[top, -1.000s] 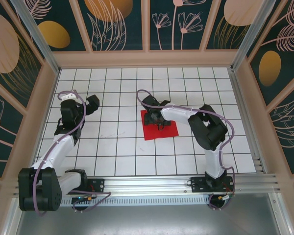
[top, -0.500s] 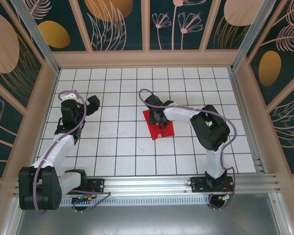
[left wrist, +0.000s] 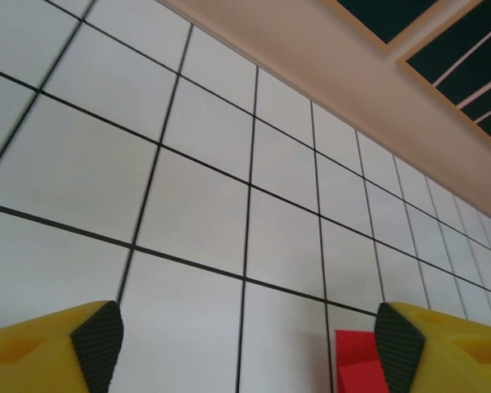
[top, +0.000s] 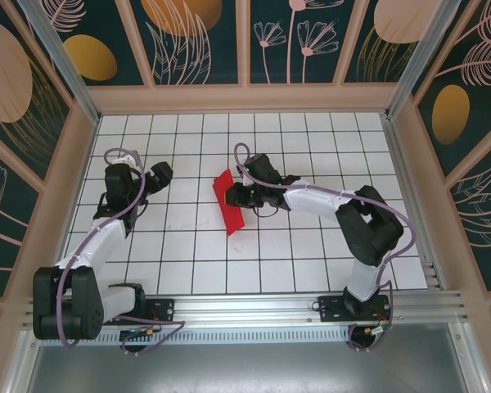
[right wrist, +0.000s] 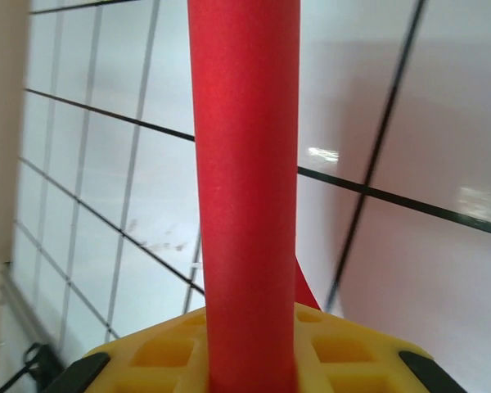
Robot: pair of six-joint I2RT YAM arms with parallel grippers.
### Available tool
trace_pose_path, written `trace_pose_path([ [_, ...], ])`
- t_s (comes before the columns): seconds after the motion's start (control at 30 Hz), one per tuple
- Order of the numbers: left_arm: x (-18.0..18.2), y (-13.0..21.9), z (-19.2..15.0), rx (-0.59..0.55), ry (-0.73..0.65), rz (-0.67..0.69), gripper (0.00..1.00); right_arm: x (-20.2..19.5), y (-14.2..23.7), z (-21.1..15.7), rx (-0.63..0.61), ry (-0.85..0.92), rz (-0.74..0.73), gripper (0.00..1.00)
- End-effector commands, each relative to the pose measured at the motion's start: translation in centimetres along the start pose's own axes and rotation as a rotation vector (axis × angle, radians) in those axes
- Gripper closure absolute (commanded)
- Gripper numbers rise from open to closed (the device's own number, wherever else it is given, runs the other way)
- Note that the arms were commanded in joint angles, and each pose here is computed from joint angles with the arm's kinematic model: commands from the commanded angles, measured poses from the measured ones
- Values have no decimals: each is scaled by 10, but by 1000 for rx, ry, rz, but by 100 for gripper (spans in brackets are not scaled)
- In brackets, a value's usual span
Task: Fold a paper plane with a square sheet of paper (pick it up from the middle)
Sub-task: Fold the square sheet of paper in half at the center of the table.
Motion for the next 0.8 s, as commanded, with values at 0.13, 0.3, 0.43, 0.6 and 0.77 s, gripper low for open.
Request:
trace_pose_path([
  [0.13, -27, -12, -48, 120, 85, -135, 24, -23, -10, -6, 38, -103, 86, 75],
  [0.3, -48, -26, -71, 177, 113, -198, 26, -52, -14, -5, 29, -127, 13, 74],
  [0.43, -64, -37, -83, 214, 125, -242, 27, -69, -11, -4, 23, -156, -24, 73],
  [0.6, -79, -47, -94, 250, 109, -258, 27, -84, -7, 5, -5, -216, -61, 69],
  [0.77, -90, -54, -105, 279, 100, -271, 28, -96, -10, 10, -20, -240, -127, 65],
])
Point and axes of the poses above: each hand's point on the last joint's axis, 136 mm out from that joint toward the fingers, its own y axis back along the fingers, its own x axis along the line the jaws close on, z = x × y, the point moved 1 cm from there along y, back along the fingers, and after that the axes turned 7 degrees about -y, right-handed, at the moved point
